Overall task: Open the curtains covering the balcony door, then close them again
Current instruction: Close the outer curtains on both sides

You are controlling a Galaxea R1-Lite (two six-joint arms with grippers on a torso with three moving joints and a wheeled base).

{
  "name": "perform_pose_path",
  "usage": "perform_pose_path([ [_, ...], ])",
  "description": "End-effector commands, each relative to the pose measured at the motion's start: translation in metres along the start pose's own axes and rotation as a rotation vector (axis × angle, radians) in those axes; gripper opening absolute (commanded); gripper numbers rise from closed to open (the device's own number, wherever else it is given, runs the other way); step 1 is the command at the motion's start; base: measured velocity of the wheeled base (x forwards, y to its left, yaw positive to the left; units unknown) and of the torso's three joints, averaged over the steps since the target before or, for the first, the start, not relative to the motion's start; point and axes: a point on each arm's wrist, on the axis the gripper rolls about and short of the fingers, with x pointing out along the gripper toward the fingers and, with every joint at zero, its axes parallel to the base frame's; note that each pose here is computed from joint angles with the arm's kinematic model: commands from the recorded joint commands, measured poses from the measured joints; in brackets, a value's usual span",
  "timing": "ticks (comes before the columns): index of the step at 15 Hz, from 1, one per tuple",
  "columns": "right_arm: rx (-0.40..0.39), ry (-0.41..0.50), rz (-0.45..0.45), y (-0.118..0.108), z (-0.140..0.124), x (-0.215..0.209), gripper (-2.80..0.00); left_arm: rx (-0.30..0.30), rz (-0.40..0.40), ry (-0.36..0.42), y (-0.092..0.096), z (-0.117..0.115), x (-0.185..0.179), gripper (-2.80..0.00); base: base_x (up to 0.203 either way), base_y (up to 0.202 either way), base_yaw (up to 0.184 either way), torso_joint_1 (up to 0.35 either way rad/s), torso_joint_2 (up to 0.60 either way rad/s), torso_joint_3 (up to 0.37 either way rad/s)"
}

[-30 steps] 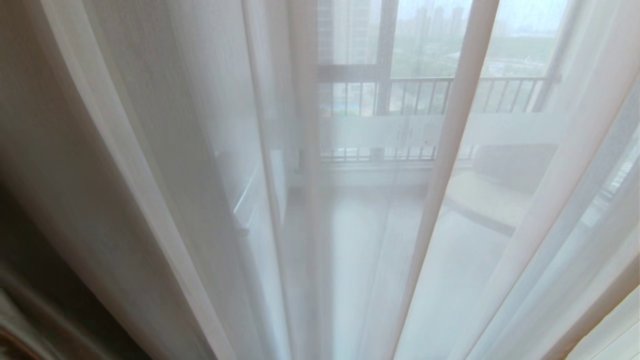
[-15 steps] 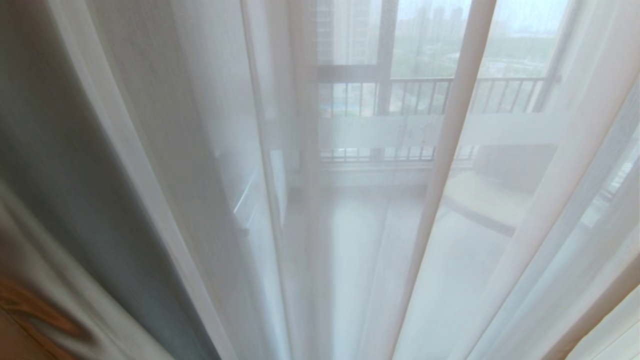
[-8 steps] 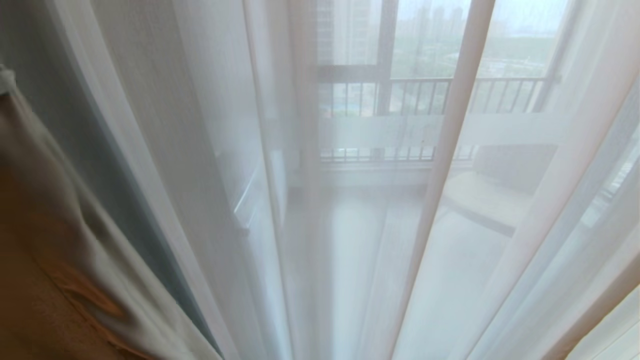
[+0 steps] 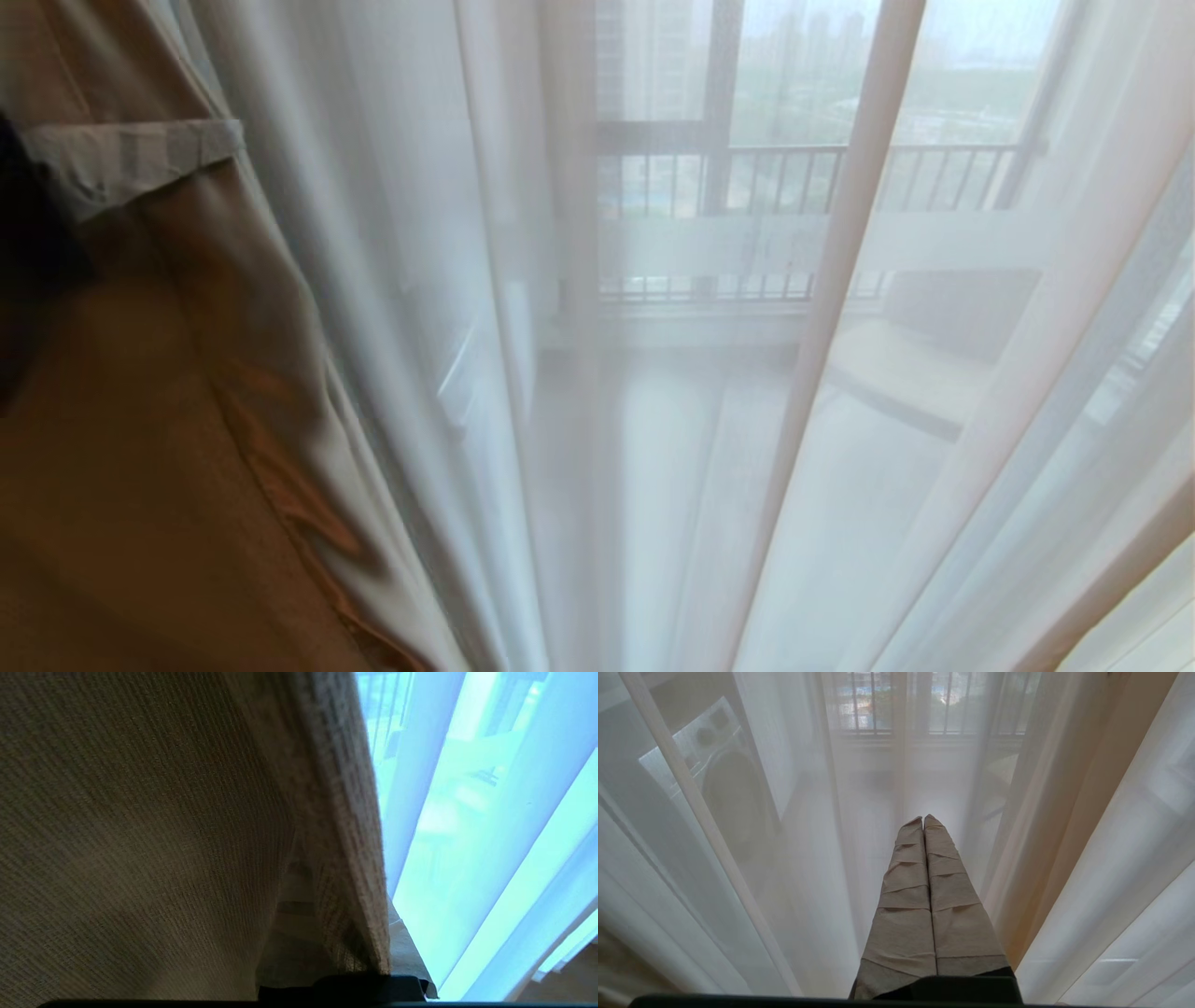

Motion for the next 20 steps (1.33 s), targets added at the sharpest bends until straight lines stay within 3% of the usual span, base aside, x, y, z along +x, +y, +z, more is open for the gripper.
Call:
perform_pose_path([
  [1, -0.001, -0.001, 0.001, 0.000, 0.000, 0.000, -2.80, 0.011, -0.053, 0.054, -0.018, -0.007, 0.022, -2.80, 0.000, 0.000, 0.000, 0.000, 0.00, 0.000],
  [7, -0.001, -0.001, 0.001, 0.000, 0.000, 0.000, -2.80, 0.006, -0.052, 0.031, -0.028, -0.006, 0.032, -2.80, 0.000, 0.000, 0.000, 0.000, 0.00, 0.000],
  [13, -0.001, 0.001, 0.001, 0.000, 0.000, 0.000, -2.80, -0.006, 0.084, 0.002, -0.023, -0.001, 0.026, -2.80, 0.000, 0.000, 0.000, 0.000, 0.00, 0.000],
  [20, -0.001, -0.001, 0.001, 0.000, 0.000, 0.000, -2.80, -0.026, 0.361, -0.046, -0.009, 0.009, 0.013, -2.80, 0.000, 0.000, 0.000, 0.000, 0.00, 0.000],
])
